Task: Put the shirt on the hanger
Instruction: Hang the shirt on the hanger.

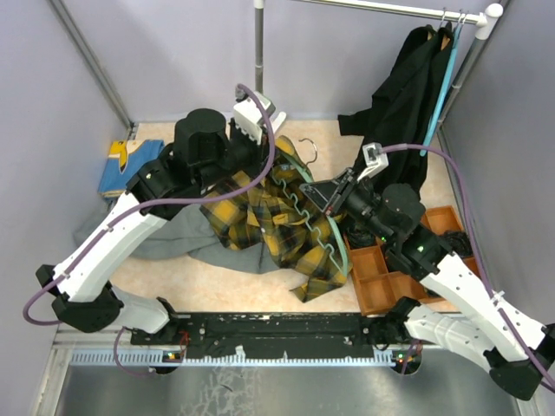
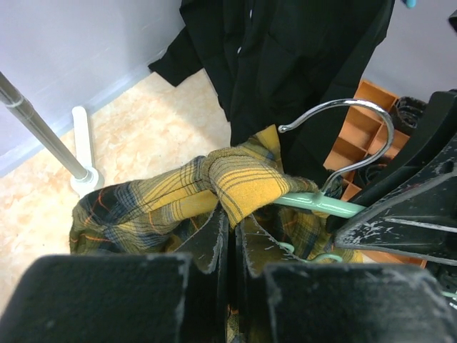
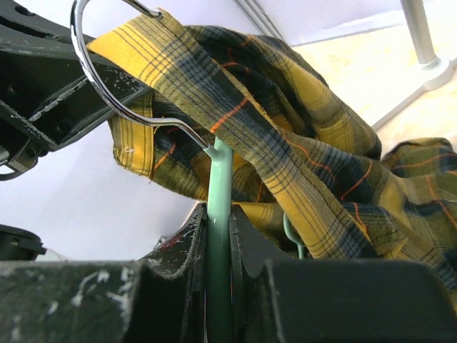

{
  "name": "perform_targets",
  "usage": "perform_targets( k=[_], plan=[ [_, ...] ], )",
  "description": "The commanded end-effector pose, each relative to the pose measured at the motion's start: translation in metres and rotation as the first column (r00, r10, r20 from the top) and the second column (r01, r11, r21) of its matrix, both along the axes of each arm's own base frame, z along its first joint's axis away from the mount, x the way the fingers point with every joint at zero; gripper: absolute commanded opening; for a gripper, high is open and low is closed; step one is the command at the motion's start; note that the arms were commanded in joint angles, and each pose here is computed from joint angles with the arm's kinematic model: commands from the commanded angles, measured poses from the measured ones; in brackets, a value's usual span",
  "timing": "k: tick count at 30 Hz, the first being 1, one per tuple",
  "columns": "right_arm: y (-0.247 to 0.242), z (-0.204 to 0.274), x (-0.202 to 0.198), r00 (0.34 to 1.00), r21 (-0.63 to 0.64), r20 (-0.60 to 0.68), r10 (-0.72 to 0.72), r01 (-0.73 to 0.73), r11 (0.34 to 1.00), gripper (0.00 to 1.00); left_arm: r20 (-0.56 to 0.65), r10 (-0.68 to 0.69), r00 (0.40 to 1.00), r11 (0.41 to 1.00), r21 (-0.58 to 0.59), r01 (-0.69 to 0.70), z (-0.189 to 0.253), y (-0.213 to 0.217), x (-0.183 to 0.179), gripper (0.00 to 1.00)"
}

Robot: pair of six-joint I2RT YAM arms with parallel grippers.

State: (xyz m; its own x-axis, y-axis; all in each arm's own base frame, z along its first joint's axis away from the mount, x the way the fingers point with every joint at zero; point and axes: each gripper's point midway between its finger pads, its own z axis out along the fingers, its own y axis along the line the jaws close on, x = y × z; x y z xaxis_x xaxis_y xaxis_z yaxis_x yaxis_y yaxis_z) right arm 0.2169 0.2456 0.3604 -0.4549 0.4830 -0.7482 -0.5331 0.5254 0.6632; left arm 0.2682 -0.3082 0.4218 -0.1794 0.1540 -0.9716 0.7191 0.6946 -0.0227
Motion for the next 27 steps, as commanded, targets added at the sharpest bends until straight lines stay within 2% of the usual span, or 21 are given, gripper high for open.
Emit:
perform_targets(
  k=[1, 7, 13, 15, 18, 22, 27],
  plan=[
    [-0.001, 0.075, -0.001, 0.982, 0.211, 0.187, -0.02, -0.02, 0.977, 0.0, 0.066, -0.008, 0.998, 0.997, -0.08, 0.014, 0.042, 0.001, -0.004, 0.04],
    [-0.013, 0.144, -0.022, 0.923, 0.281, 0.383, -0.03, -0.086, 0.956, 0.0, 0.075, 0.02, 0.997, 0.998, -0.065, -0.015, 0.039, 0.009, -0.003, 0.07],
    [-0.034, 0.189, -0.041, 0.89, 0.341, 0.451, -0.075, -0.094, 0.935, 0.0, 0.1, 0.056, 0.993, 0.998, -0.044, -0.052, 0.043, 0.021, -0.002, 0.1],
    [-0.041, 0.196, -0.042, 0.881, 0.354, 0.462, -0.106, -0.073, 0.933, 0.0, 0.109, 0.041, 0.993, 0.998, -0.055, -0.035, 0.049, 0.02, -0.004, 0.09],
    [-0.039, 0.201, -0.036, 0.876, 0.357, 0.467, -0.121, -0.061, 0.932, 0.0, 0.137, -0.018, 0.99, 0.995, -0.094, 0.031, 0.066, 0.011, -0.012, 0.0],
    [-0.022, 0.197, -0.024, 0.881, 0.35, 0.462, -0.097, -0.081, 0.933, 0.0, 0.16, -0.087, 0.983, 0.987, -0.121, 0.107, 0.085, -0.003, -0.018, 0.0],
    [-0.005, 0.18, -0.006, 0.899, 0.333, 0.43, -0.08, -0.075, 0.94, 0.0, 0.143, -0.13, 0.981, 0.981, -0.124, 0.148, 0.081, -0.023, -0.027, 0.0]
  ],
)
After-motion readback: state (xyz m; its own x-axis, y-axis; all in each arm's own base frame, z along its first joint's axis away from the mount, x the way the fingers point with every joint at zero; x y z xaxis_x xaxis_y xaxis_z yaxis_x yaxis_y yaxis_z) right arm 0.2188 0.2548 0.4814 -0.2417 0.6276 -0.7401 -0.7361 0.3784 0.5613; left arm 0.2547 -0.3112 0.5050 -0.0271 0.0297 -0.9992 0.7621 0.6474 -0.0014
